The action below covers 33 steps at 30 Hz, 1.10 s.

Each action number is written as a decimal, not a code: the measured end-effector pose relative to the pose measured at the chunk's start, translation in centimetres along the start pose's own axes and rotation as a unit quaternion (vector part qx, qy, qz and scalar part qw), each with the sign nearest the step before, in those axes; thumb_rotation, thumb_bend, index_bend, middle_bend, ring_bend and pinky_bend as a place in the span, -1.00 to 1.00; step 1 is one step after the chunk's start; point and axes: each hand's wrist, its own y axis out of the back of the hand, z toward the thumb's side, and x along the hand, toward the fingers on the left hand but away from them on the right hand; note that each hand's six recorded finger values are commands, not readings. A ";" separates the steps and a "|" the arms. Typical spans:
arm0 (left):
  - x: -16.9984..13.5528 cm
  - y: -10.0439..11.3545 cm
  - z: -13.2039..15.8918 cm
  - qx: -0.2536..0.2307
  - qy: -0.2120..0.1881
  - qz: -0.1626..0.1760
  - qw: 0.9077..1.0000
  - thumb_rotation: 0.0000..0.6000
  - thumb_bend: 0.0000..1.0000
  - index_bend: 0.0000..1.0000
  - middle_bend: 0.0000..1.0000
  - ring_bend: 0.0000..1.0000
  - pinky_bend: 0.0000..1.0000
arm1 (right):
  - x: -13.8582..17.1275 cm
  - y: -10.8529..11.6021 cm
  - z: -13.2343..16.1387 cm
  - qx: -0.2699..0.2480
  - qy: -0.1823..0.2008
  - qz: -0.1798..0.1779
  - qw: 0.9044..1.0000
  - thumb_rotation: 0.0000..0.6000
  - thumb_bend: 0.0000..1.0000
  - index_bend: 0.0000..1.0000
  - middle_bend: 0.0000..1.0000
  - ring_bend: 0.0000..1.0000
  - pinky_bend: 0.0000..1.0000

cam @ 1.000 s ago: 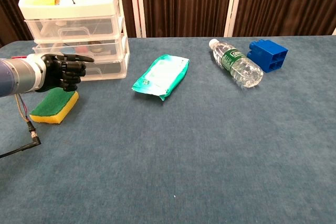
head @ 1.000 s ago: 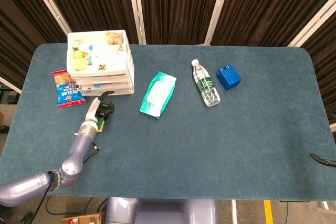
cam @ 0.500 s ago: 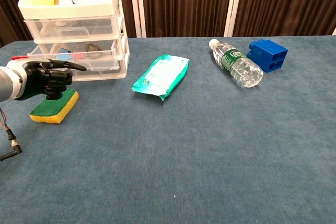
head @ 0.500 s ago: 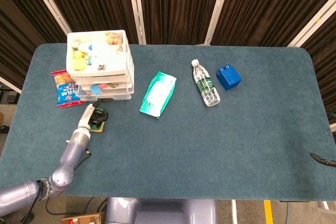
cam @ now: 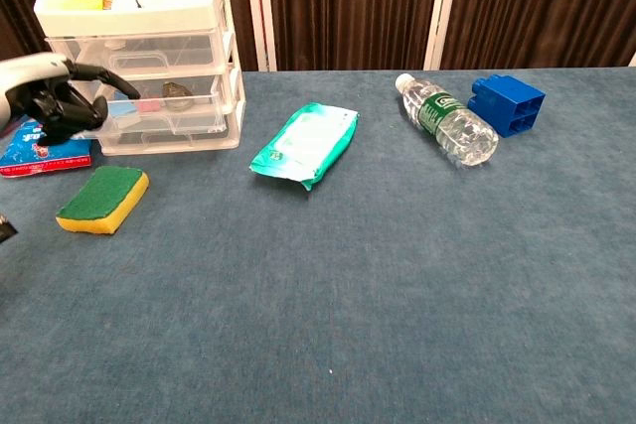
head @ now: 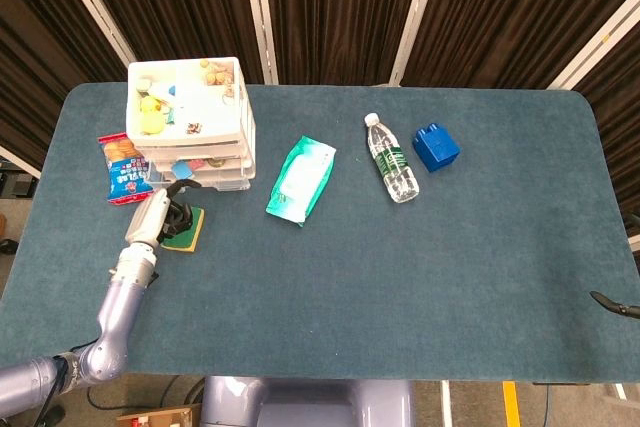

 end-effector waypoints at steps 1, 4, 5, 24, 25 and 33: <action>0.0 0.2 0.2 0.012 -0.002 0.006 1.000 1.00 0.49 -0.49 0.99 0.89 0.78 | 0.0 0.0 0.0 0.000 0.000 0.000 1.000 1.00 -0.72 -1.00 -1.00 -1.00 -1.00; 0.3 0.8 0.8 0.049 -0.005 0.019 0.999 1.00 0.50 -0.52 0.99 0.89 0.79 | 0.0 0.0 0.0 0.000 -0.001 0.001 1.000 1.00 -0.72 -1.00 -1.00 -1.00 -1.00; 0.4 1.0 1.0 0.060 -0.002 0.022 0.998 1.00 0.51 -0.52 0.99 0.90 0.79 | 0.0 0.0 0.0 0.000 -0.001 0.001 1.000 1.00 -0.72 -1.00 -1.00 -1.00 -1.00; 3.2 1.3 0.6 0.131 0.124 -0.004 0.984 1.00 0.52 -0.51 1.00 0.90 0.80 | 0.0 0.0 -0.1 -0.001 -0.001 0.002 1.000 1.00 -0.72 -1.00 -1.00 -1.00 -1.00; 3.2 1.2 0.5 0.131 0.125 -0.005 0.983 1.00 0.52 -0.51 1.00 0.90 0.80 | 0.0 0.0 -0.1 -0.001 -0.001 0.002 1.000 1.00 -0.72 -1.00 -1.00 -1.00 -1.00; 2.8 0.9 0.4 0.124 0.127 -0.021 0.984 1.00 0.52 -0.35 1.00 0.90 0.80 | 0.0 -0.1 0.0 0.000 -0.001 0.002 1.000 1.00 -0.72 -1.00 -1.00 -1.00 -1.00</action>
